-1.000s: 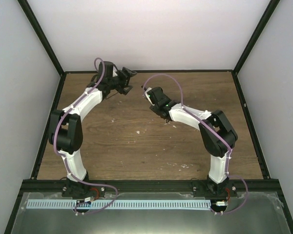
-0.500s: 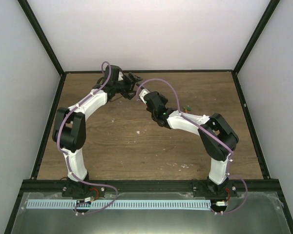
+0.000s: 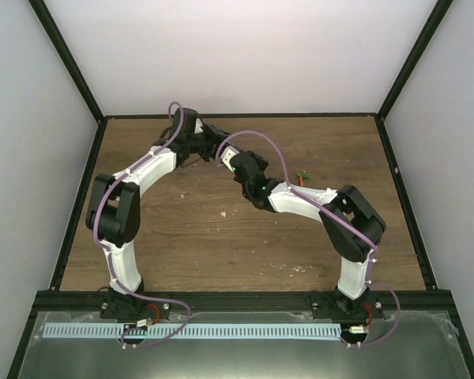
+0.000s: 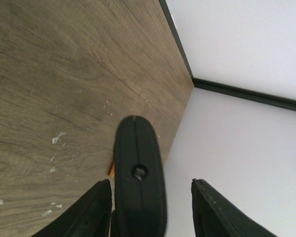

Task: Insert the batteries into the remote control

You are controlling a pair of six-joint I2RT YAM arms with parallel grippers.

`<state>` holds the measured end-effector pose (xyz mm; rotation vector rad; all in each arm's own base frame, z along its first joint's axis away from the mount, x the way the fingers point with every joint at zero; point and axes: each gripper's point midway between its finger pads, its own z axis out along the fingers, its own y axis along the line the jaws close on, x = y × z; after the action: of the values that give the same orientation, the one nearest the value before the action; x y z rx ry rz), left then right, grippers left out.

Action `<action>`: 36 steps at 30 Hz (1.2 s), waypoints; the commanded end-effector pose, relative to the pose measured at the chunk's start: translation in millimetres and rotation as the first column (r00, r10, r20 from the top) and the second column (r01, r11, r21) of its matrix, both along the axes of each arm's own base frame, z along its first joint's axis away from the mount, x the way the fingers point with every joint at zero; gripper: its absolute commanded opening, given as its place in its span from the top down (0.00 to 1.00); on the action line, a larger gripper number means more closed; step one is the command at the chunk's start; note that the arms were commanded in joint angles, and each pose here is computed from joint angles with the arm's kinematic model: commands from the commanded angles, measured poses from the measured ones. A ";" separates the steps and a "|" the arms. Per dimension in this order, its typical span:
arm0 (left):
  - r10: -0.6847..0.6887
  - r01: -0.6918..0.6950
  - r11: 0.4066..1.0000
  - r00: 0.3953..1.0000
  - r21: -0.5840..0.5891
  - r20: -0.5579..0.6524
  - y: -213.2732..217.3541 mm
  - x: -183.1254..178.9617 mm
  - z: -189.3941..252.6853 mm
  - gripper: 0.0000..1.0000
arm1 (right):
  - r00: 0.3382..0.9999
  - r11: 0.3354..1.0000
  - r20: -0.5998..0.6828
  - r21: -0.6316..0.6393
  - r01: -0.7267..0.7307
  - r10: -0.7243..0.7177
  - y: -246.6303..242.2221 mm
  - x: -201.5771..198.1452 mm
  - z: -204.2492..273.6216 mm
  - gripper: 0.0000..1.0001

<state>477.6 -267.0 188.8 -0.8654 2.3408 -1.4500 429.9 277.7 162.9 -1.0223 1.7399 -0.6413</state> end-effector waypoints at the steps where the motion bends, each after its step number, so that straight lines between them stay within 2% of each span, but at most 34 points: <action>1: -0.008 0.008 1.000 1.000 -0.003 0.002 -2.2 -2.7 -2.5 0.56 | 0.997 1.000 0.073 0.028 0.004 -0.006 1.8 -2.1 27.8 0.99; 7: -0.008 0.008 1.000 1.000 0.006 0.008 -1.4 -2.6 -1.9 0.64 | 0.997 1.000 0.083 0.009 0.002 -0.003 1.7 -3.2 27.4 0.99; 19: -0.019 0.019 1.000 1.000 0.022 0.025 -2.2 -2.0 -3.7 0.74 | 0.992 1.000 0.126 -0.010 -0.006 0.007 0.4 -7.2 32.9 0.99; 36: -0.002 0.001 0.999 1.000 0.053 0.027 3.2 0.2 -8.1 0.74 | 0.991 1.000 0.130 -0.026 -0.006 0.010 -3.0 -9.8 32.4 0.99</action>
<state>478.2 -264.6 184.3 -0.8283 2.3453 -1.4072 423.0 272.4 170.8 -1.0409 1.6528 -0.7262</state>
